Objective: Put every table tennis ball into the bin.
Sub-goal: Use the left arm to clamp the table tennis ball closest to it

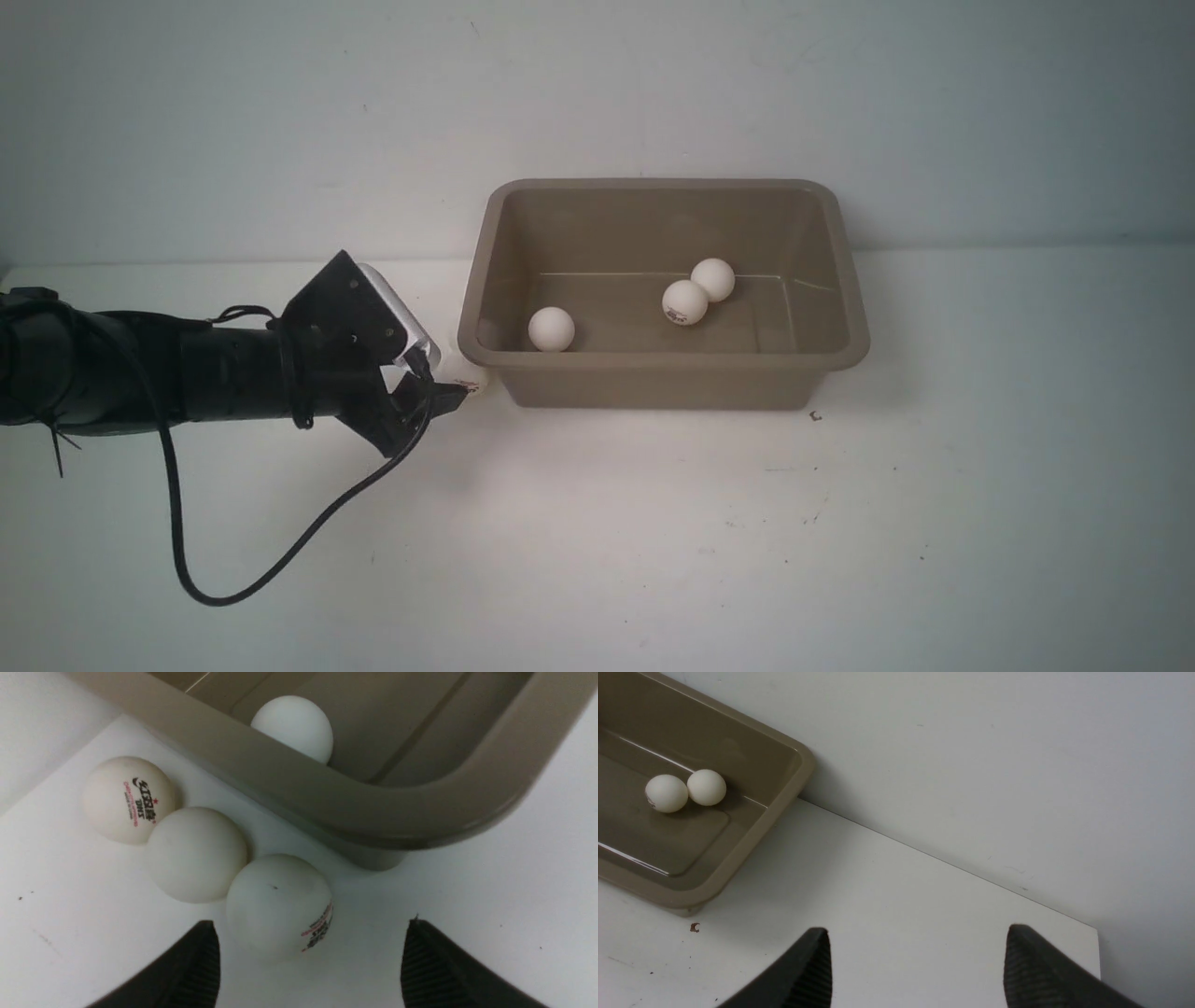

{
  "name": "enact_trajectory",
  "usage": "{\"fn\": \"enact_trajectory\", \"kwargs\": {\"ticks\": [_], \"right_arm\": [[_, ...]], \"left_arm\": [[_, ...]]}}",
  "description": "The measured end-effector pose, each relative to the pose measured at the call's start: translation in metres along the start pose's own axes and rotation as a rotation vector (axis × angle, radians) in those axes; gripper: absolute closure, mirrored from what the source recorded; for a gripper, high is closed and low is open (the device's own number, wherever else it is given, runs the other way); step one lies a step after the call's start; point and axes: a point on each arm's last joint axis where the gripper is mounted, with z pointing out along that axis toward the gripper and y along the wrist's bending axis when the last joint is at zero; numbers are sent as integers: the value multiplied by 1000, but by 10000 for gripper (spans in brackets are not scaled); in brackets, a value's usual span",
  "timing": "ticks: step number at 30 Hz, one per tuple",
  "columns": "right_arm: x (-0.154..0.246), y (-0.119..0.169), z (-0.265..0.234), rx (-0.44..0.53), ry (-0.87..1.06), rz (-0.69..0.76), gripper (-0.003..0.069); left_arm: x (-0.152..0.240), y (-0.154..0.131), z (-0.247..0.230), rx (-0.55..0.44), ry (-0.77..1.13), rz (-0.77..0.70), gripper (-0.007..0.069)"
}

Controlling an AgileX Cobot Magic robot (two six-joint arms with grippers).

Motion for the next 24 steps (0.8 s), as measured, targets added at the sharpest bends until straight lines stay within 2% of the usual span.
{"fn": "enact_trajectory", "kwargs": {"ticks": [15,24], "right_arm": [[0,0,0,0,2,-1,205],[1,1,0,-10,6,11,205]], "left_arm": [[-3,-3,7,5,12,-64,158],[-5,5,24,-5,12,-161,158]]}}
